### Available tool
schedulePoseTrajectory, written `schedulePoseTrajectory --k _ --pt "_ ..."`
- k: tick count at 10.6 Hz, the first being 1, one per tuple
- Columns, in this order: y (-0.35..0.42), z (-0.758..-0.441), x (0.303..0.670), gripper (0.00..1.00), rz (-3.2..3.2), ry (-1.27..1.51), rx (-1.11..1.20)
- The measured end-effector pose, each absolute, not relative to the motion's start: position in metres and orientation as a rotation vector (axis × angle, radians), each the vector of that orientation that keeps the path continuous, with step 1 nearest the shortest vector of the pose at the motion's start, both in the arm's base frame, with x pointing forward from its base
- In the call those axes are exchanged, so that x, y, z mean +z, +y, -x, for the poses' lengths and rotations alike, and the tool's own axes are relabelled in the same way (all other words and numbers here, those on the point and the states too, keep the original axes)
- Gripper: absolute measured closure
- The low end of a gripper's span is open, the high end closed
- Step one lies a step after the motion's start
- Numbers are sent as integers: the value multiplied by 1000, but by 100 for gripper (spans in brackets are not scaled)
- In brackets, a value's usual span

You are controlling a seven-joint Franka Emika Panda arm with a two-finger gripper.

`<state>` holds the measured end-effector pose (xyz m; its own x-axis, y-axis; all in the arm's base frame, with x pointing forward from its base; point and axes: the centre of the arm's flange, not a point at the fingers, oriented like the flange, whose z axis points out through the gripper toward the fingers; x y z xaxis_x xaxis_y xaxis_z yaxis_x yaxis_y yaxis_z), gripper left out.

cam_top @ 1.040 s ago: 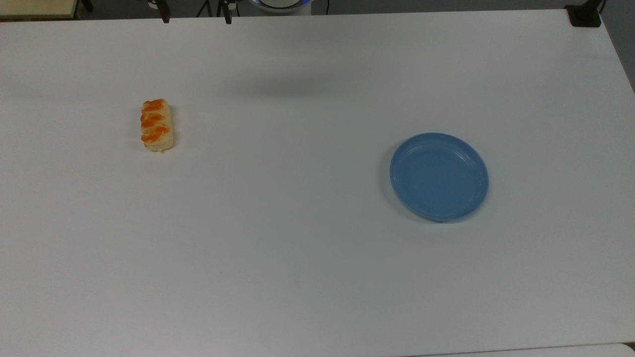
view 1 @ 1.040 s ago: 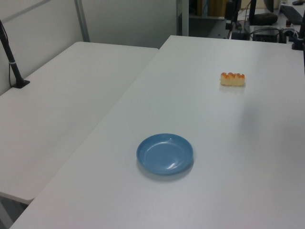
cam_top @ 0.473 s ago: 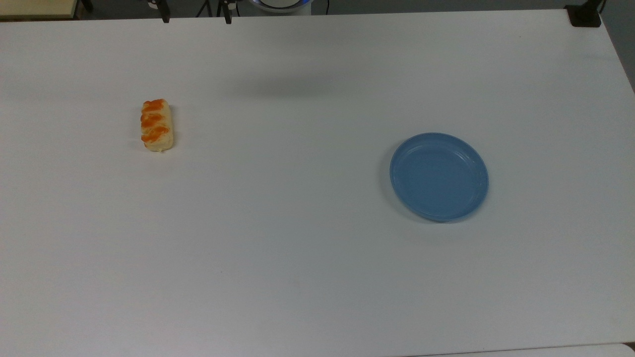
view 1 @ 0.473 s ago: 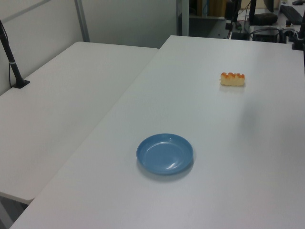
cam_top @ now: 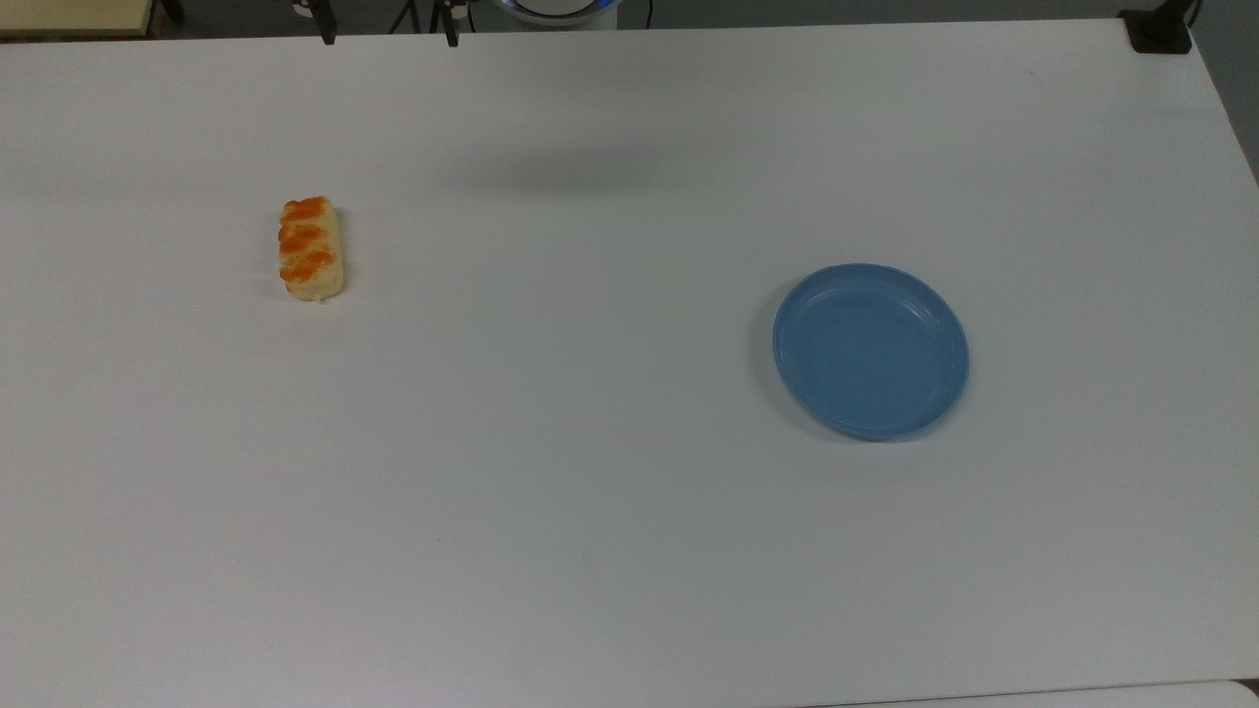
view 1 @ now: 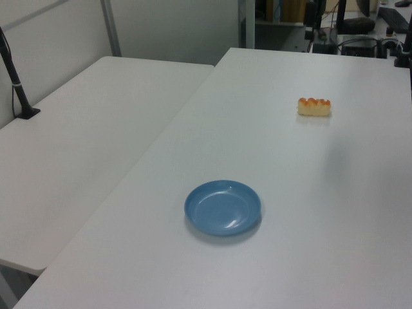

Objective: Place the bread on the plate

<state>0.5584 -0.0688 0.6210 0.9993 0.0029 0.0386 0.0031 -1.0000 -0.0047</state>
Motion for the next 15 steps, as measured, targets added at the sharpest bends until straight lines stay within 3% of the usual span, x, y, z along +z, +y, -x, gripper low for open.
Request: schedulePoseTrajectory --k 12,15 --pt "-94 -552 611 0 3222 -138 25" --pt "-141 -540 580 0 3204 -239 62"
